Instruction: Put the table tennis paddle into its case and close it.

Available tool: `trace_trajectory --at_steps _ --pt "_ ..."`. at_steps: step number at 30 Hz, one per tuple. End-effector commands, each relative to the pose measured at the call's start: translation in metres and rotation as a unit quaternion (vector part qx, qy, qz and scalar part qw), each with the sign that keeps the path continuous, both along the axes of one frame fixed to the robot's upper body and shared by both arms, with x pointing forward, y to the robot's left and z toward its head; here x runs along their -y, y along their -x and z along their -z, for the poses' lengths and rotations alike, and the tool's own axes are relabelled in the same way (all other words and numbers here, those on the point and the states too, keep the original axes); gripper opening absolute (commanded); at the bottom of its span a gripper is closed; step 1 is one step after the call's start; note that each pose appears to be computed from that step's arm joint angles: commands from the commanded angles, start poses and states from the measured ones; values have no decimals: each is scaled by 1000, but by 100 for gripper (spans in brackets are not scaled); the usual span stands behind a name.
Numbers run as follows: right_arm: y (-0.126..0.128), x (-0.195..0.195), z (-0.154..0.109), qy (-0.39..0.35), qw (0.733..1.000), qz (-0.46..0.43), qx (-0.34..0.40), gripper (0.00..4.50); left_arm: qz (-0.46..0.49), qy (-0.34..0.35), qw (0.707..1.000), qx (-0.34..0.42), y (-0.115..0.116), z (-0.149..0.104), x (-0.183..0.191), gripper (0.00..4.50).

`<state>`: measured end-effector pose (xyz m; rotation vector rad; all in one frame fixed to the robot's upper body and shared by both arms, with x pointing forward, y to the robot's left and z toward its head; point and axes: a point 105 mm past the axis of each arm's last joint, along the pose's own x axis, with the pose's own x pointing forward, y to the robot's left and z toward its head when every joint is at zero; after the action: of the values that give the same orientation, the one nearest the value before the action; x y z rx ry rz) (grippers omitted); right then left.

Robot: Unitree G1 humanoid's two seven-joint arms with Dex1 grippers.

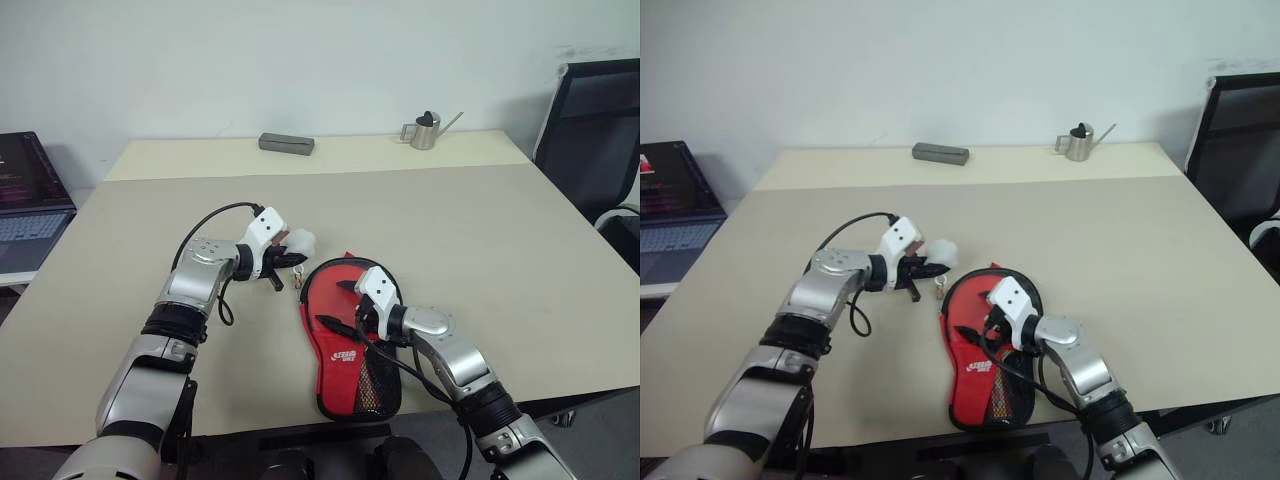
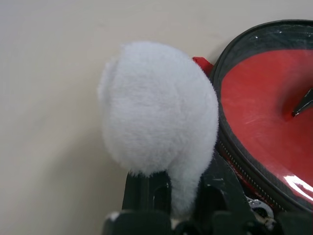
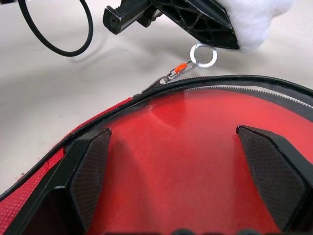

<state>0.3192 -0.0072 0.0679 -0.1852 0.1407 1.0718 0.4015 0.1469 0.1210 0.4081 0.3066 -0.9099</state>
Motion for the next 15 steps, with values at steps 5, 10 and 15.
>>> trace_trajectory --at_steps 5,10,15 --pt "15 2 49 40 996 5 -75 450 -9 -25 999 39 -16 -12 -4 13" --pt "15 -2 50 39 996 6 -76 450 -16 -34 997 65 -30 -17 5 13" --pt "17 -6 52 40 996 3 -77 450 -23 -36 995 85 -41 -24 15 13"
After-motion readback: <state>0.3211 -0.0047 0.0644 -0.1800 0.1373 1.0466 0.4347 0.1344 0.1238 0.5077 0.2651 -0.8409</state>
